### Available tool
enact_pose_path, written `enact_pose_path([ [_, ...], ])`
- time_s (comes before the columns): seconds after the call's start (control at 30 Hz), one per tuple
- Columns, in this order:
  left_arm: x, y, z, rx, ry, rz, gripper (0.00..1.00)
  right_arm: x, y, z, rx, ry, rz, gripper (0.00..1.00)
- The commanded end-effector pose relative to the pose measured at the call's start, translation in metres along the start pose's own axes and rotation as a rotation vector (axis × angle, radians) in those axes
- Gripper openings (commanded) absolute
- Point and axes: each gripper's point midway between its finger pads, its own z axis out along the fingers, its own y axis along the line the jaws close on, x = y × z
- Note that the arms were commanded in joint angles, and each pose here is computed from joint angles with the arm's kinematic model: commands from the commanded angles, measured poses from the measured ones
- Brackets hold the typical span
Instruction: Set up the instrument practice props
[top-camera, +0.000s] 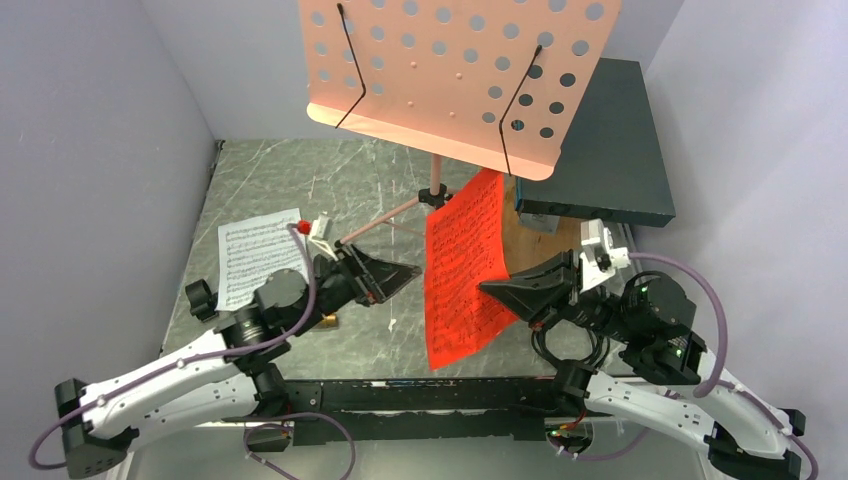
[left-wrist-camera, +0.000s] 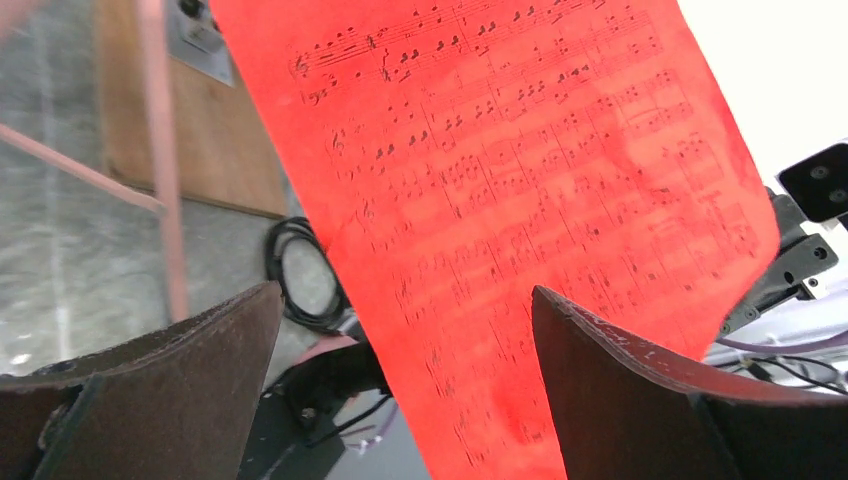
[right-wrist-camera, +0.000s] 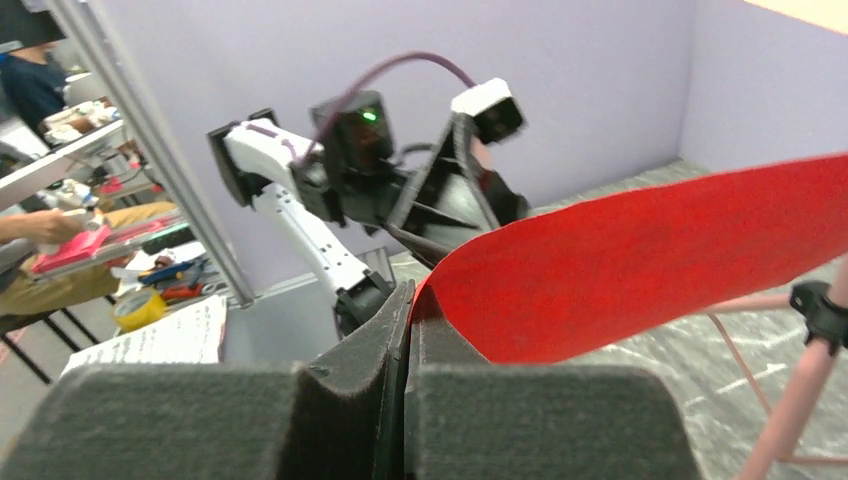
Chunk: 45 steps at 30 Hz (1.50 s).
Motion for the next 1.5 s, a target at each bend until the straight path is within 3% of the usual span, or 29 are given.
enact_pose_path([
  [0.0,0.012,-0.045,0.019,0.228,0.06,-0.138,1.0,-0.041,0.039,-0.003,-0.181,-0.096,-0.062,0.0],
  [0.33,0.022,-0.066,0.027,0.477,0.139,-0.307,0.99,-0.035,0.036,-0.017,-0.161,-0.104,-0.071,0.0],
  [0.5,0.009,-0.076,0.025,0.603,0.095,-0.313,0.89,-0.02,0.034,-0.023,-0.162,-0.078,-0.041,0.0],
  [0.7,0.003,-0.07,0.03,0.636,0.066,-0.297,0.58,-0.007,0.035,-0.026,-0.175,-0.042,-0.022,0.0],
  [0.87,-0.001,-0.065,0.023,0.666,0.051,-0.169,0.25,0.007,0.028,-0.025,-0.143,0.013,-0.007,0.0],
  [1.07,-0.005,-0.063,0.019,0.522,0.07,0.088,0.0,0.042,0.004,-0.017,-0.025,0.157,0.041,0.29],
  [1.27,-0.015,-0.068,-0.01,0.375,0.147,0.511,0.0,0.064,-0.031,-0.013,0.157,0.21,0.068,0.74],
  [1.37,-0.012,-0.072,-0.021,0.385,0.206,0.612,0.0,0.059,-0.031,-0.004,0.14,0.179,0.052,0.87],
  [1.47,-0.005,-0.083,-0.025,0.429,0.29,0.635,0.0,0.05,-0.025,0.01,0.096,0.157,0.034,0.92],
])
